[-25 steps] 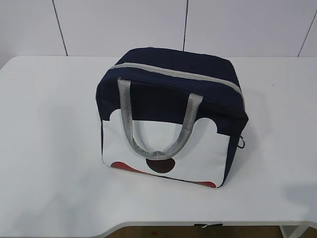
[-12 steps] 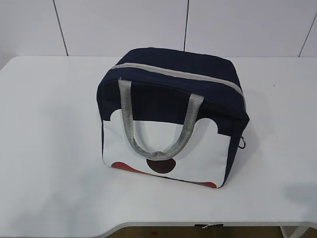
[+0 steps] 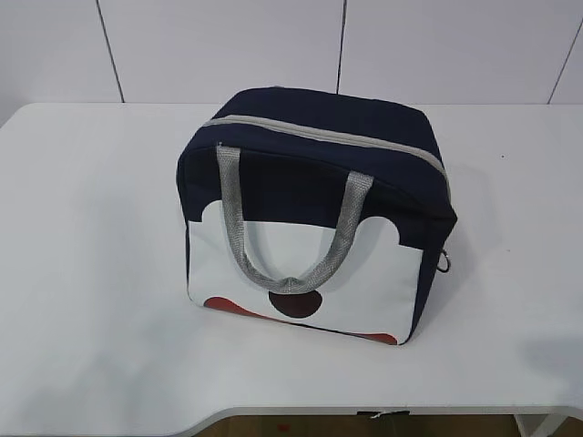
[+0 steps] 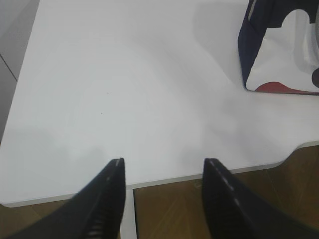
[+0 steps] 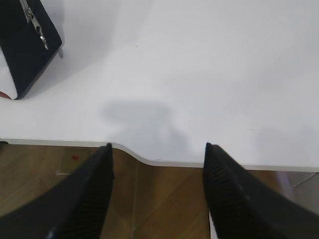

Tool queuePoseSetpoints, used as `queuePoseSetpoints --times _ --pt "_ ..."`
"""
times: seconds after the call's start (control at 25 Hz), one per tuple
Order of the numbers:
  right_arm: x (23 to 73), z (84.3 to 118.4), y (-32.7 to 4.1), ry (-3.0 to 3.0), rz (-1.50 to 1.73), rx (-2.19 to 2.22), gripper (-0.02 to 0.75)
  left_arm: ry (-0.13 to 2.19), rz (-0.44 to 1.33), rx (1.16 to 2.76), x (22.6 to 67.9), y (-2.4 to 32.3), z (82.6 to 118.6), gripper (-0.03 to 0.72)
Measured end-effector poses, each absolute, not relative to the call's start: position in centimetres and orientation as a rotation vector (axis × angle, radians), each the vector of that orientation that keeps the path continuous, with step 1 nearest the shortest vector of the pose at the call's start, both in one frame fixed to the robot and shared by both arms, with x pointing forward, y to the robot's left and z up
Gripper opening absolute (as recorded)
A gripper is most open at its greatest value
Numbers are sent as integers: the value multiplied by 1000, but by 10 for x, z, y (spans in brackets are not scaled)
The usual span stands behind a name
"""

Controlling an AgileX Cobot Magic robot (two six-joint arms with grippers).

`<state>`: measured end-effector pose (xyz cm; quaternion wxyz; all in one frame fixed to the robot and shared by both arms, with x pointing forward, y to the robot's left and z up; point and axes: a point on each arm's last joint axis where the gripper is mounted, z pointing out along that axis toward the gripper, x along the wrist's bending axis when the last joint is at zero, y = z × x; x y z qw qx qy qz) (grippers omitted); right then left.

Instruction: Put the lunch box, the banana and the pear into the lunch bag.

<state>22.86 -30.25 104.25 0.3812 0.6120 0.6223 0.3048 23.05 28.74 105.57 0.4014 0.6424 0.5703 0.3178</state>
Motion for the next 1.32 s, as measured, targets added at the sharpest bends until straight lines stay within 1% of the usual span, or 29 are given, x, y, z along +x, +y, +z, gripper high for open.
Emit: queuePoseSetpoints --times 0.6,1.0,1.32 --pt "229 1042 -302 1588 778 1562 462 1442 803 1624 230 287 1056 316" --pt "229 1042 -302 1588 778 1562 462 1442 803 1624 230 287 1056 304" --pt "229 1042 -302 1588 778 1562 461 1442 803 1624 230 287 1056 272"
